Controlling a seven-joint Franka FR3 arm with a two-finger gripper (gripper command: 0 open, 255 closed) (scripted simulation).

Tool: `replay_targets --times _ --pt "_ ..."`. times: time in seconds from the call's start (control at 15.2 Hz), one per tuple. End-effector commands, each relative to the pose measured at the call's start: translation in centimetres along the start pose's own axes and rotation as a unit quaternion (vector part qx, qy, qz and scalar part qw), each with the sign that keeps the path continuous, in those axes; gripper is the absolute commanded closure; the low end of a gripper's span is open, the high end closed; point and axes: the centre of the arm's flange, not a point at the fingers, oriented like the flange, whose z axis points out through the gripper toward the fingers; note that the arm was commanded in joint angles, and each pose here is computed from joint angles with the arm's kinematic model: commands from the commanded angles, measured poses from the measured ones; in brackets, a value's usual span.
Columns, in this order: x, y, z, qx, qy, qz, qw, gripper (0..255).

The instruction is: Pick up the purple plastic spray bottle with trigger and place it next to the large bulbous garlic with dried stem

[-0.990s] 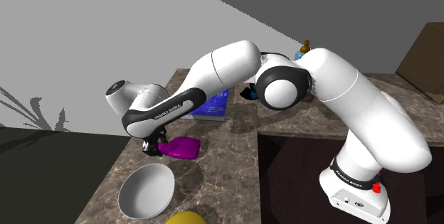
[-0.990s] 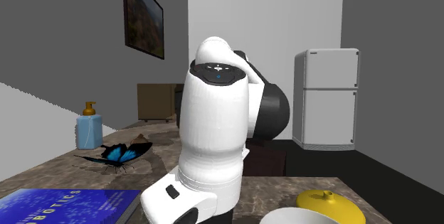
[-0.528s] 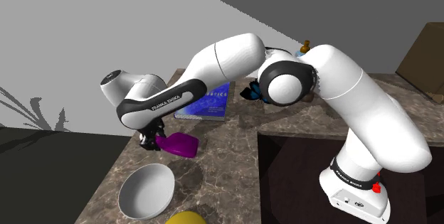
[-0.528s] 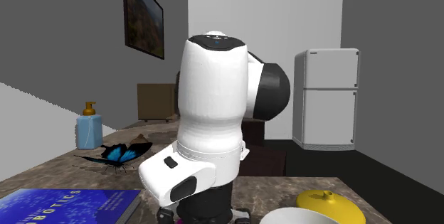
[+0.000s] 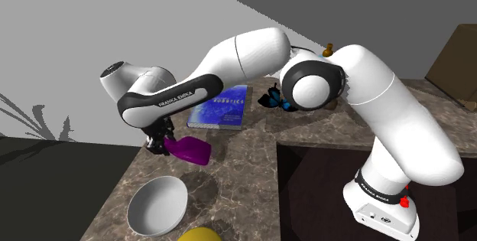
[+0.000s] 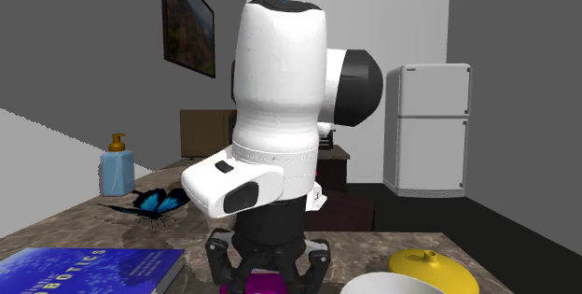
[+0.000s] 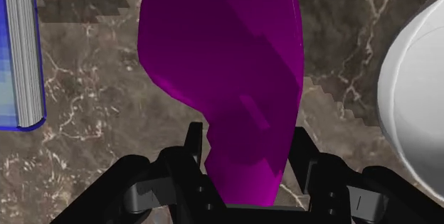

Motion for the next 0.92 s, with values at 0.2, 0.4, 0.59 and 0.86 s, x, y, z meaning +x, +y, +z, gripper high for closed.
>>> replay_targets --times 0.2,0.4,0.59,0.86 --pt "-0.4 0.2 -2.7 0.000 0.000 0.000 1.0000 255" --pt "-0.6 0.4 -4.2 0.000 0.000 0.000 1.0000 255" --pt "-0.8 0.5 -5.5 0.000 0.000 0.000 1.0000 255" --pt "-5.5 2.7 -4.5 0.000 0.000 0.000 1.0000 255"
